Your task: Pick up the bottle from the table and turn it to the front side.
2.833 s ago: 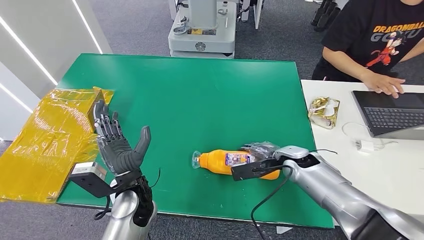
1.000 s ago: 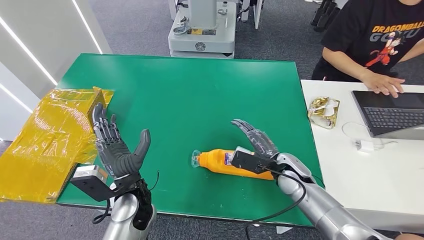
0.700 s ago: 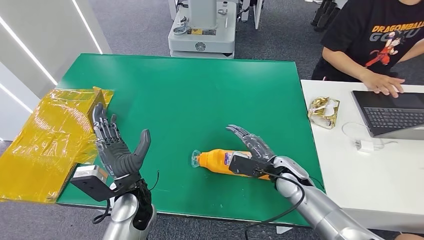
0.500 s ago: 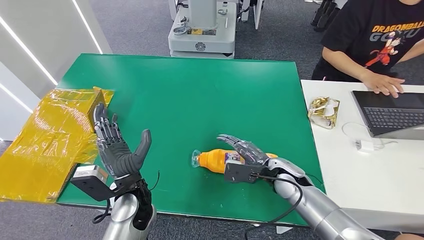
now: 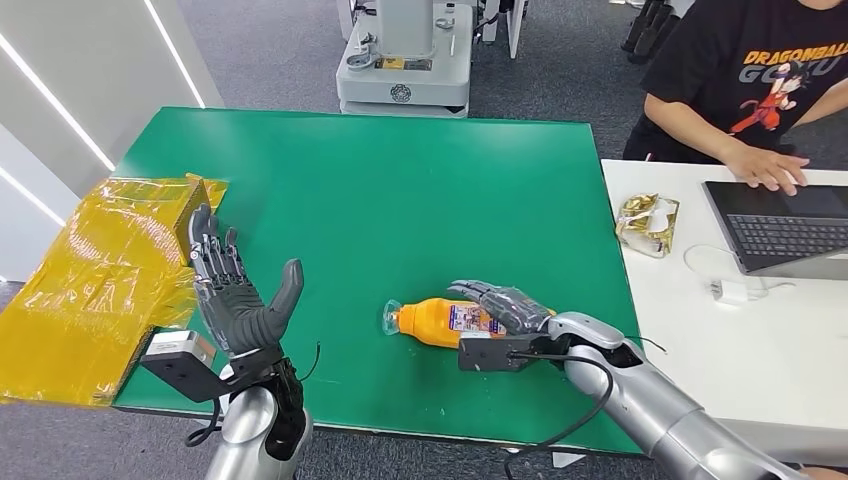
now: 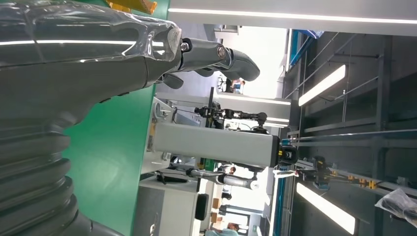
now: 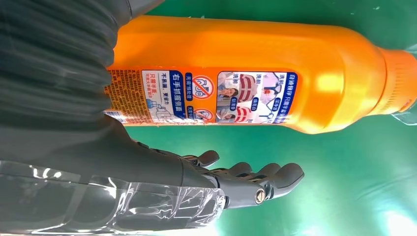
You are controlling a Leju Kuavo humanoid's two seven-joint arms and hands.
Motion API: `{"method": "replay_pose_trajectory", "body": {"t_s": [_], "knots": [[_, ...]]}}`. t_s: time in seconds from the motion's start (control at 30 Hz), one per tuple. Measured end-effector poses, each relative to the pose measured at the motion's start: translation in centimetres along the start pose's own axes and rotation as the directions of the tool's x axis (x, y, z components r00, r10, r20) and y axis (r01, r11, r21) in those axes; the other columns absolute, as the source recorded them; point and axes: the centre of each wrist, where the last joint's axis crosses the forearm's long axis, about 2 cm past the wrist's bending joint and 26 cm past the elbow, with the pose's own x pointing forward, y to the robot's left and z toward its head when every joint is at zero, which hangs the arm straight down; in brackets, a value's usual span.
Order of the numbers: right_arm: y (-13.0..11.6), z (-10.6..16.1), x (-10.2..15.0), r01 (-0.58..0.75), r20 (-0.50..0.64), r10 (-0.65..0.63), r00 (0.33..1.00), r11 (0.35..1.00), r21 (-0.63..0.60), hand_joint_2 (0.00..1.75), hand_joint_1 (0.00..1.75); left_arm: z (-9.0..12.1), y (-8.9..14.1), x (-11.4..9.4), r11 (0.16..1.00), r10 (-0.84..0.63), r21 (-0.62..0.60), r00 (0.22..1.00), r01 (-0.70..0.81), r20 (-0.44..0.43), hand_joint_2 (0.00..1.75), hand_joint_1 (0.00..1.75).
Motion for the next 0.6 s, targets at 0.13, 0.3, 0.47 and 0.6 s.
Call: {"method": "replay_pose_trajectory", "body": {"t_s": [0.13, 0.3, 0.47, 0.6], "knots": [[-0.3, 0.2, -0.2, -0.022, -0.022, 0.023, 1.0, 1.0, 0.014, 1.75, 0.0, 0.0, 0.0, 0.0, 1.0, 0.002, -0.001, 1.0, -0.002, 0.0, 1.75, 0.0], [-1.4, 1.1, -1.3, -0.063, -0.085, 0.067, 0.994, 0.997, 0.054, 1.75, 0.0, 0.0, 0.0, 0.0, 1.0, 0.01, -0.01, 1.0, -0.01, -0.001, 1.75, 0.0], [-1.8, 2.9, -3.0, -0.083, -0.149, 0.093, 0.984, 0.994, 0.07, 1.75, 0.0, 0.1, 0.0, 0.0, 1.0, 0.018, -0.019, 1.0, -0.018, -0.005, 1.75, 0.0], [-1.3, 4.2, -4.1, -0.081, -0.185, 0.095, 0.978, 0.993, 0.083, 1.75, 0.0, 0.4, 0.1, 0.0, 1.0, 0.02, -0.022, 1.0, -0.02, -0.011, 1.75, 0.0]]}}
